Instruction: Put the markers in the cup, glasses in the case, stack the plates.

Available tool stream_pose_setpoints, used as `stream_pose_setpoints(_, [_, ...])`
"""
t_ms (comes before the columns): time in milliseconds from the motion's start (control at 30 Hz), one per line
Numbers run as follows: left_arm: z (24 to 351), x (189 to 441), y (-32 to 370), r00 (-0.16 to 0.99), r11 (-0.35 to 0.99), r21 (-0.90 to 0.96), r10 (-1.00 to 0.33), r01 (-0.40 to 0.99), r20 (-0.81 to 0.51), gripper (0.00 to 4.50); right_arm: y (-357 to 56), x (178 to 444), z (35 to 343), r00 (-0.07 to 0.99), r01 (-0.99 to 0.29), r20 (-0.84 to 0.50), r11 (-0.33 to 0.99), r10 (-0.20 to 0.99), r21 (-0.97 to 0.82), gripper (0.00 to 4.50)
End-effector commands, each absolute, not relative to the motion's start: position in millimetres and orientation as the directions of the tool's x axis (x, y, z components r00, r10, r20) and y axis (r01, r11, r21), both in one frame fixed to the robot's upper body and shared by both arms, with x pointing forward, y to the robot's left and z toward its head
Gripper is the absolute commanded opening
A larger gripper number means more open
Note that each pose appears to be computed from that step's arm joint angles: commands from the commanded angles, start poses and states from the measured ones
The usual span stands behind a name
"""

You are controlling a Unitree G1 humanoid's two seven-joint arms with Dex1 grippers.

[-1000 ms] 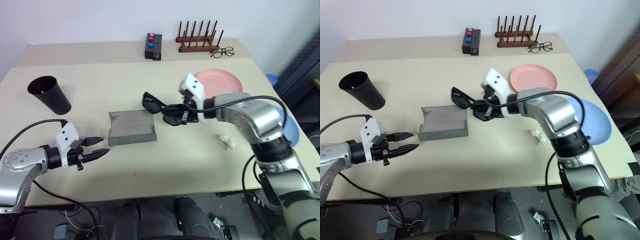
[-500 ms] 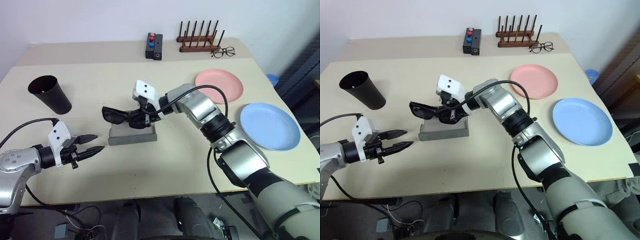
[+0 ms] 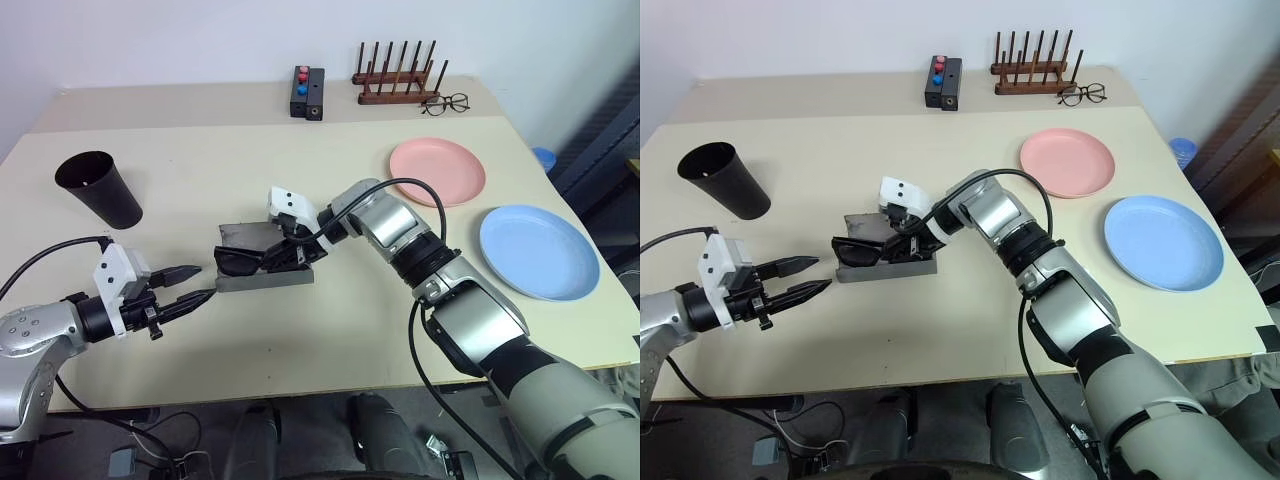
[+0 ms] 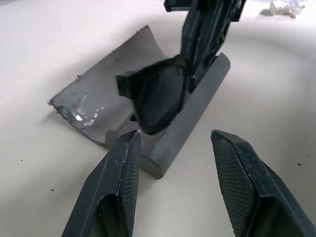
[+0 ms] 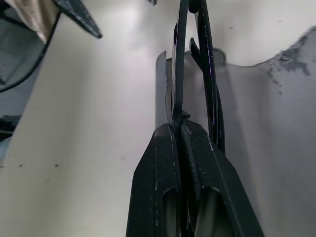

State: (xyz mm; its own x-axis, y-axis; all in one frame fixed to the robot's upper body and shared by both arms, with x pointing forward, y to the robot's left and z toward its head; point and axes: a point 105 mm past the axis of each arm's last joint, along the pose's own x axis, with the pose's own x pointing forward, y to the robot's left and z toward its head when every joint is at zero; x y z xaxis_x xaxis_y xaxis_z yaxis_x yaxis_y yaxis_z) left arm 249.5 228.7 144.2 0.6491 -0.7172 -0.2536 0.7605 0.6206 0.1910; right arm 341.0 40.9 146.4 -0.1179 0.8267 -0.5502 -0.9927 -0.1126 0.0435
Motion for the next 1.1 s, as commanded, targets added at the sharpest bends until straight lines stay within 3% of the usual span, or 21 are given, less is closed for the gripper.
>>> stream_pose_setpoints(33, [153, 248, 230, 0.66, 0.618, 0.234, -0.715, 0.751, -0.231, 2.32, 47, 342, 153, -0.122, -0.991, -0.551, -0.128, 0.826, 0.027, 0.04])
stream_pose_setpoints(133, [149, 246, 231, 0.659, 0.618, 0.229, -0.713, 0.752, -0.24, 2.32, 50, 347, 155, -0.091, -0.995, -0.535, -0.097, 0.84, 0.016, 0.04])
stream_pose_setpoints(167, [148, 245, 231, 0.658, 0.618, 0.227, -0.712, 0.753, -0.243, 2.32, 51, 349, 156, -0.082, -0.996, -0.527, -0.09, 0.846, 0.012, 0.7])
stream_pose_setpoints(300, [146, 244, 232, 0.658, 0.619, 0.225, -0.712, 0.753, -0.245, 2.32, 51, 358, 164, -0.02, -0.997, -0.504, -0.057, 0.863, -0.058, 2.43])
stream_pose_setpoints(700, [156, 260, 235, 0.714, 0.685, 0.206, -0.682, 0.699, -0.155, 2.32, 29, 365, 209, 0.106, -0.973, -0.339, 0.027, 0.935, -0.23, 2.43])
stream_pose_setpoints(800, [165, 273, 244, 0.76, 0.748, 0.137, -0.642, 0.649, -0.098, 1.43, 11, 362, 209, 0.177, -0.956, -0.313, 0.087, 0.933, -0.281, 2.49])
stream_pose_setpoints(900, [166, 282, 251, 0.79, 0.779, 0.129, -0.607, 0.614, -0.091, 0.03, 1, 354, 210, 0.202, -0.951, -0.287, 0.118, 0.936, -0.285, 2.49])
stream_pose_setpoints(1100, [171, 321, 257, 0.847, 0.836, 0.133, -0.527, 0.532, -0.072, 0.03, -9, 330, 203, 0.229, -0.949, -0.27, 0.152, 0.935, -0.278, 2.49])
